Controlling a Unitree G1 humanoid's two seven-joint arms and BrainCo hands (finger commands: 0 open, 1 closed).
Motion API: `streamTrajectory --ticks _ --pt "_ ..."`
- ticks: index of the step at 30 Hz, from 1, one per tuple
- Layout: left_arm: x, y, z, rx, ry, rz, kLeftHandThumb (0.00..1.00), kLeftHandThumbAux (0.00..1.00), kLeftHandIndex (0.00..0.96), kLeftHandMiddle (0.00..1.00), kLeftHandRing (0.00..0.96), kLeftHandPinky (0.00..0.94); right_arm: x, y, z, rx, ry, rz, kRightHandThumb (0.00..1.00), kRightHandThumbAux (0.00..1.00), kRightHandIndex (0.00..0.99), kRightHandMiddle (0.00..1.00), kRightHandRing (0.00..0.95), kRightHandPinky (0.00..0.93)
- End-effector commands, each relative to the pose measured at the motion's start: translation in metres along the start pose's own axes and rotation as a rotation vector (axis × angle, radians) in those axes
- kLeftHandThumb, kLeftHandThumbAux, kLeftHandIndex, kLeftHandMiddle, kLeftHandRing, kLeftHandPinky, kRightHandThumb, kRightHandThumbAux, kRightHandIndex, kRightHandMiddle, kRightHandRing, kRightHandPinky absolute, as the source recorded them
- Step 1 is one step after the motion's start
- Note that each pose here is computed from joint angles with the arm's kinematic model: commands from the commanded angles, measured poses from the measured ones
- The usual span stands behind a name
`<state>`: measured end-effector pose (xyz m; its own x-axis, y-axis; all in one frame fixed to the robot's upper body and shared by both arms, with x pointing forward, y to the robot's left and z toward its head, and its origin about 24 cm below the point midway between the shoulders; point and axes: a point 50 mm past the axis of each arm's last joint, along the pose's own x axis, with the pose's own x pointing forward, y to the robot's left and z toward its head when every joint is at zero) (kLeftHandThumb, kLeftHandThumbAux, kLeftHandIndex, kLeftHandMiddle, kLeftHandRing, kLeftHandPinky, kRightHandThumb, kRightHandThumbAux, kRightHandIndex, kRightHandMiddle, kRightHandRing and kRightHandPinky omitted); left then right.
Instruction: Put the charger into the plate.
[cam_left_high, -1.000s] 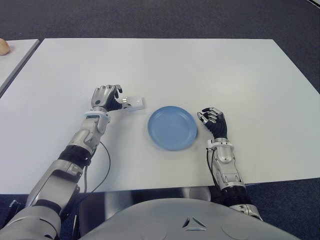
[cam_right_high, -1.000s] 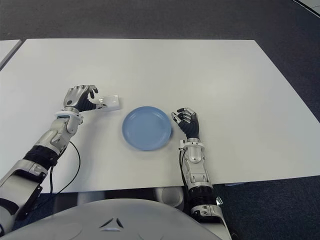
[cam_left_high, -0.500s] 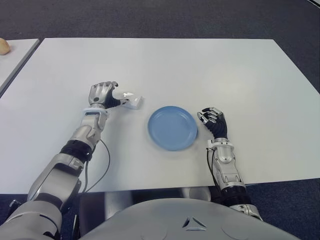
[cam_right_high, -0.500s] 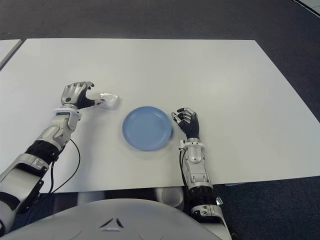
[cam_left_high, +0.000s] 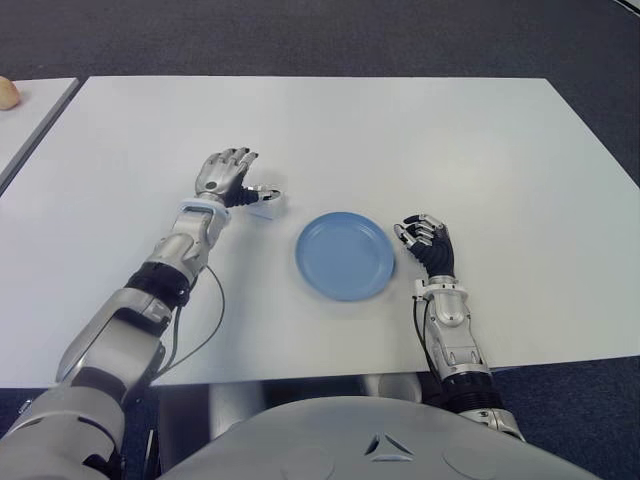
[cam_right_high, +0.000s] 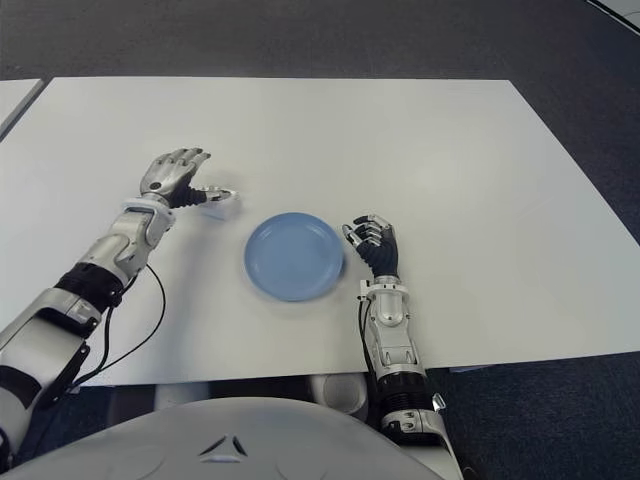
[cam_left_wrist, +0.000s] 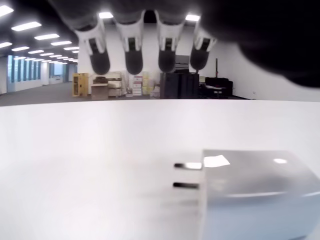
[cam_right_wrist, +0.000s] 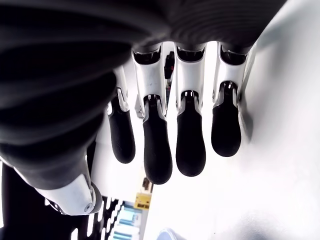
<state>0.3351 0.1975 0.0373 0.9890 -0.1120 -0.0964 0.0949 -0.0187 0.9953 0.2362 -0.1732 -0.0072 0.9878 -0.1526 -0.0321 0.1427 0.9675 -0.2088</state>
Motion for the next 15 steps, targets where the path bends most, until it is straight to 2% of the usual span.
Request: streamTrajectory --ticks 1,15 --pt "0.005 0.000 -0.002 0.066 -0.046 -0.088 0.487 0.167 0.000 0.000 0.000 0.000 -0.002 -0.002 -0.007 -0.011 0.038 -0.005 0.704 0.731 0.430 0.627 0.642 0.641" --pt "0.018 0.012 0.005 0.164 -0.132 -0.273 0.579 0.226 0.000 0.000 0.000 0.000 -0.001 -0.003 -0.012 -0.018 0.050 -0.003 0.703 0.732 0.430 0.618 0.638 0.639"
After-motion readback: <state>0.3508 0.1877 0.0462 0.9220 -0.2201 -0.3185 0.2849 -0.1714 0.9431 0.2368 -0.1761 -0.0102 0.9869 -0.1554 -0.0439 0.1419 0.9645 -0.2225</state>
